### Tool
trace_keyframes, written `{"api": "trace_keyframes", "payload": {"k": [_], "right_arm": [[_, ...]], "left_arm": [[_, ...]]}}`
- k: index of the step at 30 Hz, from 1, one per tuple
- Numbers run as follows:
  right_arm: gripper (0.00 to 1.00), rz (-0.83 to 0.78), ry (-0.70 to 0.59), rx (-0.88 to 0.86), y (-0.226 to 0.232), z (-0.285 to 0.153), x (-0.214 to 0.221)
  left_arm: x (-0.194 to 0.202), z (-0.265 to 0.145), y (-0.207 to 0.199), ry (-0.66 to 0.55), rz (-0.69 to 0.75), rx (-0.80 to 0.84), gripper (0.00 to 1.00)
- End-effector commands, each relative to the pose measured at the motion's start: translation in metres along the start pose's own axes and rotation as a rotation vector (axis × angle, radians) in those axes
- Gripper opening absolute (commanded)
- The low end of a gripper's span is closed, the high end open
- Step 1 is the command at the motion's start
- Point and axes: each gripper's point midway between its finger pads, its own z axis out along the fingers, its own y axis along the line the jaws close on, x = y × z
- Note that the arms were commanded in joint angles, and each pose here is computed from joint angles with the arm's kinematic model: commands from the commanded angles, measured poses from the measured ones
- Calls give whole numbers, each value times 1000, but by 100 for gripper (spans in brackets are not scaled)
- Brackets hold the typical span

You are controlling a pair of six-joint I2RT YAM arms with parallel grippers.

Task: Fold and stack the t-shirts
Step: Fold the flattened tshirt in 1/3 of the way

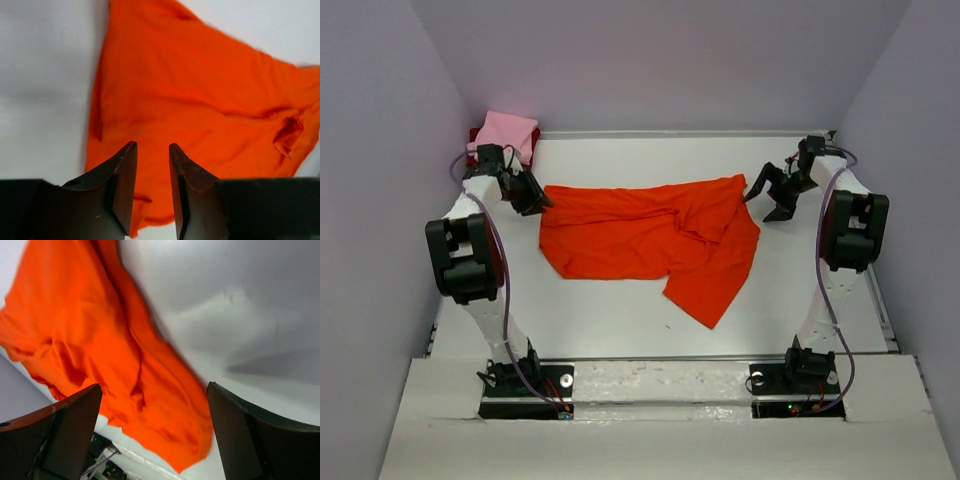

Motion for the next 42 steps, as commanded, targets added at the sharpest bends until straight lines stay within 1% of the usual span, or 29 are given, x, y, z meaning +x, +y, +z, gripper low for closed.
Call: {"api": "trace_keyframes", "payload": {"k": [1,2,3,4,5,6,7,9,10,12,14,15,16,17,19,22,25,27,30,36,40,42], "right_arm": [[91,-41,-101,14,4,-36,12],[91,-38,-101,19,3,-39,20],[91,-33,-99,25,0,-46,35],[91,-29,-100,34,-2,-50,42],[91,-27,-110,49,-5,-53,48],[91,-22,-113,55,-7,-56,55],[92,-18,-101,49,-9,-61,70],[92,-9,-77,44,-13,-62,87],[92,1,-60,45,-17,-63,103],[92,10,-43,42,-22,-64,118],[92,7,-48,25,-22,-66,130],[92,25,-16,17,-27,-61,144],[92,24,-16,8,-28,-60,147],[92,34,1,-1,-31,-57,158],[92,38,1,-20,-32,-54,163],[92,72,29,-83,-28,-47,175],[91,101,31,-116,-27,-41,180],[89,103,28,-138,-25,-40,180],[88,124,50,-138,-28,-33,180],[86,129,25,-125,-34,-24,175],[85,134,32,-118,-39,-16,172],[85,133,24,-103,-43,-13,171]], "left_arm": [[33,-27,-34,-19,-17,63,41],[43,-29,-38,-7,-16,68,41],[52,-36,-52,-7,-1,85,41],[59,-38,-50,1,-5,82,41],[75,-41,-60,20,11,96,41],[85,-38,-61,41,10,93,41],[96,-41,-66,47,18,100,41],[109,-45,-77,59,38,120,42],[114,-46,-78,68,35,123,42],[123,-48,-77,85,29,128,43],[130,-49,-73,96,24,111,53],[132,-52,-72,90,33,106,67],[133,-53,-66,87,32,72,73],[133,-57,-66,79,39,70,78],[133,-59,-65,74,54,62,81],[138,-59,-62,99,68,49,82],[142,-56,-50,130,99,-31,82],[142,-56,-47,139,108,-53,82],[148,-50,-42,169,107,-65,81],[157,-43,-43,194,127,-63,81],[158,-41,-42,206,161,-75,81],[154,-41,-38,202,184,-113,80]]}}
